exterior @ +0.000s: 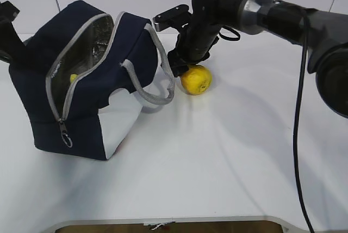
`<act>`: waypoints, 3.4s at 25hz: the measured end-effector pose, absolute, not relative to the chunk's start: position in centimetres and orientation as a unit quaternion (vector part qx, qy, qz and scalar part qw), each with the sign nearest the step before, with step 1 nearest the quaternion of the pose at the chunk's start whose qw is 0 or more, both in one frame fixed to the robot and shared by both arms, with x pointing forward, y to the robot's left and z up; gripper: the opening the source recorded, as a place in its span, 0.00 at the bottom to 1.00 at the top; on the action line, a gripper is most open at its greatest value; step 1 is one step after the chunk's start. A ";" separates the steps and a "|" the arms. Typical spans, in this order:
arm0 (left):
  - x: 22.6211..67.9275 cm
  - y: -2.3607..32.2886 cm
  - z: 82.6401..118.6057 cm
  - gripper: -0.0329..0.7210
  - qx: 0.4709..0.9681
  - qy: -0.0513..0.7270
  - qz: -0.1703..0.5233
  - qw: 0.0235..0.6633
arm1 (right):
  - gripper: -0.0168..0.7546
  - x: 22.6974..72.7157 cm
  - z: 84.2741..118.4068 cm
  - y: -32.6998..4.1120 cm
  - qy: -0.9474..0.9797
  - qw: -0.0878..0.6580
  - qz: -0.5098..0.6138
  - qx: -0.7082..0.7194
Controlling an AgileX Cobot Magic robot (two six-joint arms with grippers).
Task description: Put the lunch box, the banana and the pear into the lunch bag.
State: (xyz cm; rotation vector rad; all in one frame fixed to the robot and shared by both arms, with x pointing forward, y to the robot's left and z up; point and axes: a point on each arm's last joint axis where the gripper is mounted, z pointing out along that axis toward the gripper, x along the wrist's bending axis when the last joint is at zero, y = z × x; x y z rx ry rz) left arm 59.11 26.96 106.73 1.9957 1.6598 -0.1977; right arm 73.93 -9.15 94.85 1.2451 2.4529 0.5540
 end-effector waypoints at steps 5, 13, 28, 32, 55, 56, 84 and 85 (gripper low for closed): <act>59.1 27.0 106.7 0.04 0.739 0.615 -0.073 0.266 | 0.45 73.9 94.9 -9.3 0.864 0.170 0.187 0.435; 59.1 27.0 106.7 0.04 0.739 0.615 -0.073 0.266 | 0.43 73.2 96.1 -9.9 0.877 0.144 0.135 0.438; 59.1 26.9 106.7 0.04 0.738 0.615 -0.075 0.267 | 0.42 71.5 107.3 -10.9 0.848 0.204 0.185 0.453; 59.1 26.7 106.9 0.04 0.733 0.615 -0.082 0.277 | 0.42 68.9 113.8 -11.8 0.811 0.224 0.248 0.480; 59.4 25.1 108.2 0.04 0.700 0.593 -0.137 0.372 | 0.42 69.0 109.4 -3.8 0.738 -0.149 0.502 0.426; 59.4 25.1 108.2 0.04 0.701 0.593 -0.136 0.372 | 0.42 69.3 108.7 -3.6 0.733 -0.156 0.506 0.426; 59.4 25.3 108.2 0.04 0.701 0.594 -0.135 0.372 | 0.74 65.8 115.5 -8.3 0.787 -0.013 0.405 0.465; 59.4 25.3 108.2 0.04 0.701 0.594 -0.135 0.372 | 0.74 65.6 115.4 -8.5 0.783 -0.018 0.397 0.478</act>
